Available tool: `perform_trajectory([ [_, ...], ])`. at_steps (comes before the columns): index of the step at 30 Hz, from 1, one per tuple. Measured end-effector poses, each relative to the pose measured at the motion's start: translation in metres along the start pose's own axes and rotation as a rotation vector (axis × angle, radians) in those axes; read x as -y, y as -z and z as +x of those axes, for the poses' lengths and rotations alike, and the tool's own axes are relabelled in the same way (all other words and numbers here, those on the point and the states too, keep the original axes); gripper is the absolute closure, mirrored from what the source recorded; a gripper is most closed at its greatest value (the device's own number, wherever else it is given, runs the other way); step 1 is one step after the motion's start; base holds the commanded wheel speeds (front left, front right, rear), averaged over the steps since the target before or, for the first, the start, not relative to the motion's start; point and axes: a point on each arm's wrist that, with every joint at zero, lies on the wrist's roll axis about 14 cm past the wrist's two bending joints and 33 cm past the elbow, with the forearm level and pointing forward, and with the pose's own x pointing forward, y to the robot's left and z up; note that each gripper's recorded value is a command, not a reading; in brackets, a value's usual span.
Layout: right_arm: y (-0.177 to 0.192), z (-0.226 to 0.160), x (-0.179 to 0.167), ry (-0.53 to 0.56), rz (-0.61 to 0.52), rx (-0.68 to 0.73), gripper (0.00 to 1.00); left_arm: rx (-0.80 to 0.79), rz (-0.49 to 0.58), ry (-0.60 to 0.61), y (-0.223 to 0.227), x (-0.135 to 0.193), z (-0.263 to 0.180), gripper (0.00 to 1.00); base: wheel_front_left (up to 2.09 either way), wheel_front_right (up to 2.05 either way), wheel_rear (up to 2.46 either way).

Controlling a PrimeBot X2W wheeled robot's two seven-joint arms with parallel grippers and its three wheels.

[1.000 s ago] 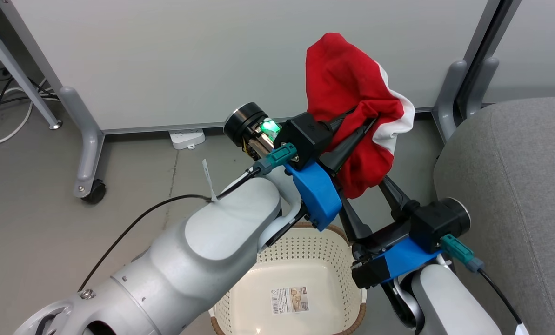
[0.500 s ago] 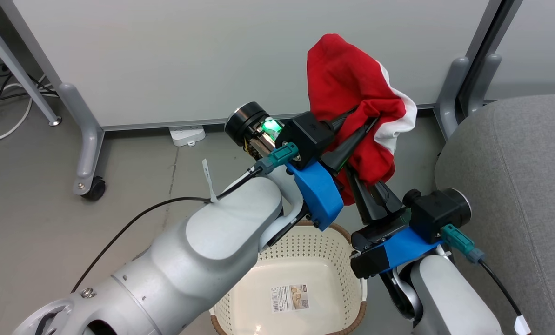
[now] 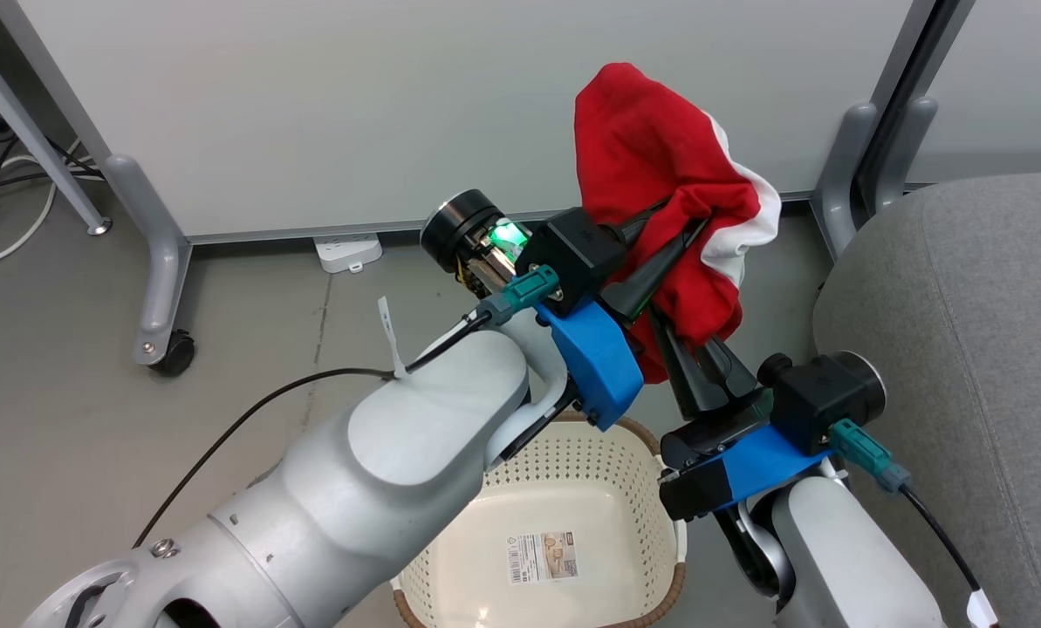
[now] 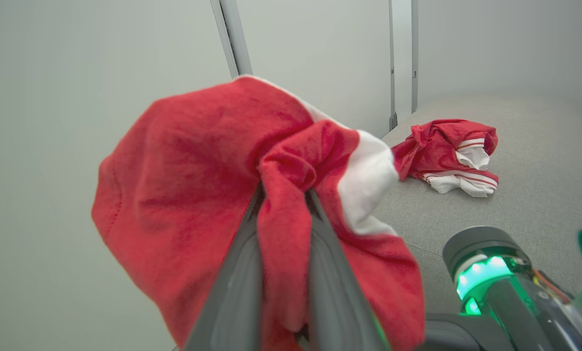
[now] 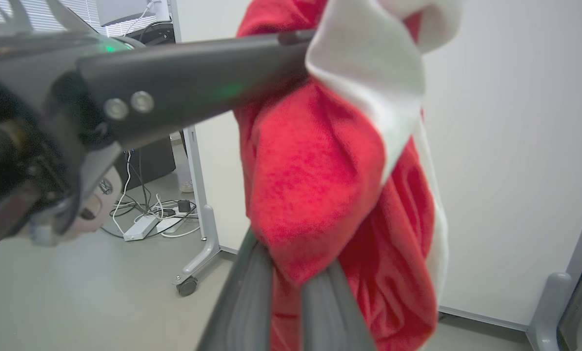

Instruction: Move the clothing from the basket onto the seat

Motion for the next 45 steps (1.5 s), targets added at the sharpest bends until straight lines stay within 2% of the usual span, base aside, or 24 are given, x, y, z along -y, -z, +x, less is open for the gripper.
perform_trajectory([
  [9, -0.001, -0.001, 0.001, 0.003, -0.003, 0.001, 1.00, 0.004, 0.008, 0.000, -0.002, 0.000, 0.000, 1.00, 0.00, 0.00, 0.00],
  [10, -0.001, -0.001, 0.001, 0.003, -0.003, 0.001, 1.00, 0.005, 0.008, 0.000, -0.002, 0.000, 0.000, 0.84, 0.00, 0.00, 0.00],
  [11, -0.002, -0.001, 0.001, 0.003, -0.004, 0.002, 1.00, 0.006, 0.008, -0.001, -0.003, 0.000, 0.000, 0.04, 0.00, 0.00, 0.00],
  [12, -0.002, -0.001, 0.001, 0.004, -0.004, 0.001, 1.00, 0.006, 0.009, -0.001, -0.003, 0.000, 0.000, 0.00, 0.00, 0.00, 0.00],
  [32, 0.001, -0.005, 0.007, 0.016, -0.013, -0.010, 1.00, 0.007, 0.015, 0.004, -0.002, 0.002, 0.003, 0.00, 0.00, 0.00, 0.00],
  [36, 0.003, -0.007, 0.017, 0.039, -0.019, -0.015, 1.00, 0.003, 0.009, 0.009, 0.003, 0.003, 0.006, 0.00, 0.00, 0.00, 0.00],
  [45, -0.003, -0.010, 0.068, 0.149, -0.062, 0.002, 1.00, -0.015, -0.018, 0.053, 0.023, 0.011, 0.021, 0.00, 0.00, 0.00, 0.00],
])
